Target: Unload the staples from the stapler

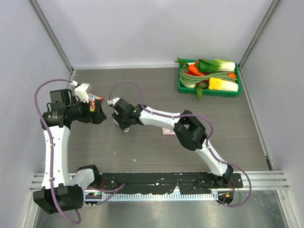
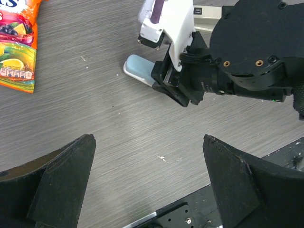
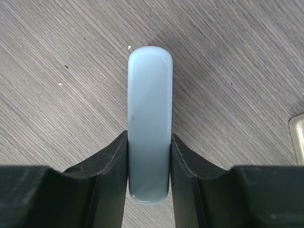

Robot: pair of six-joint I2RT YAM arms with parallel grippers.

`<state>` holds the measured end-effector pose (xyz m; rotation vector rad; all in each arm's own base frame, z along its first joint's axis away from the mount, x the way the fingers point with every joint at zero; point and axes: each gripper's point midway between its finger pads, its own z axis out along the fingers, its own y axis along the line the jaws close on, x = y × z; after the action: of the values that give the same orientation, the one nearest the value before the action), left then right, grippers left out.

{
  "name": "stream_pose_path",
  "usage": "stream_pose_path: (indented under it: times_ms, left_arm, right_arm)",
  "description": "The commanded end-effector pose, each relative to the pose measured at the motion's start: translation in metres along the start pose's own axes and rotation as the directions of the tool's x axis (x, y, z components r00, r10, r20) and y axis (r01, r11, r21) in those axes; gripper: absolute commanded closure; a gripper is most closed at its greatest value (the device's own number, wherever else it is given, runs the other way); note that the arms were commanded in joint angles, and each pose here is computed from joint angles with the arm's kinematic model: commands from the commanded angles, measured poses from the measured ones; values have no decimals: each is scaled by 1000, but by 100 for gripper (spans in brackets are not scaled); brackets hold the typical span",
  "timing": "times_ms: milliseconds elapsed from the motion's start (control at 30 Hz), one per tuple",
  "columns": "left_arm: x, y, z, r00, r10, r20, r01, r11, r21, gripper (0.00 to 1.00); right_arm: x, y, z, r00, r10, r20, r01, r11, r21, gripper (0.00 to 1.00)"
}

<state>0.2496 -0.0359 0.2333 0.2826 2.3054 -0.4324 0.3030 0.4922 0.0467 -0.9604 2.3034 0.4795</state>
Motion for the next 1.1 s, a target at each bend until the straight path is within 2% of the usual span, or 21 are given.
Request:
stream_pose_path:
  times_ms: [0, 33, 133, 433, 600, 700, 833, 1067]
  left_arm:
    - [-7, -7, -2, 998, -24, 50, 23, 999, 25, 0]
    - [-7, -8, -3, 998, -32, 53, 31, 999, 24, 0]
    - [-8, -9, -3, 998, -38, 58, 36, 999, 30, 0]
    - [-10, -9, -6, 997, -34, 65, 33, 999, 21, 0]
    - [-13, -11, -5, 997, -35, 63, 33, 999, 37, 0]
    - [-9, -13, -2, 998, -45, 51, 42, 997, 58, 0]
    - [-5, -15, 2, 998, -58, 27, 56, 995, 83, 0]
    - [0, -20, 5, 999, -50, 8, 49, 992, 119, 0]
  right_arm:
    - [-27, 10, -9, 998, 16, 56, -15, 1000, -23, 54]
    - [-27, 10, -8, 998, 16, 55, -15, 1000, -26, 44]
    - [-34, 11, -11, 997, 24, 69, -22, 999, -27, 28]
    - [-56, -6, -59, 990, -12, 141, 8, 1000, 27, 25]
    - [-64, -74, -102, 985, -26, 171, -1, 987, 161, 25]
    - [-54, -116, -118, 988, -29, 155, -8, 971, 237, 25]
    - [-22, -149, -121, 996, -67, 58, 47, 951, 305, 25]
    - [5, -166, -108, 995, -93, -33, 99, 938, 333, 23]
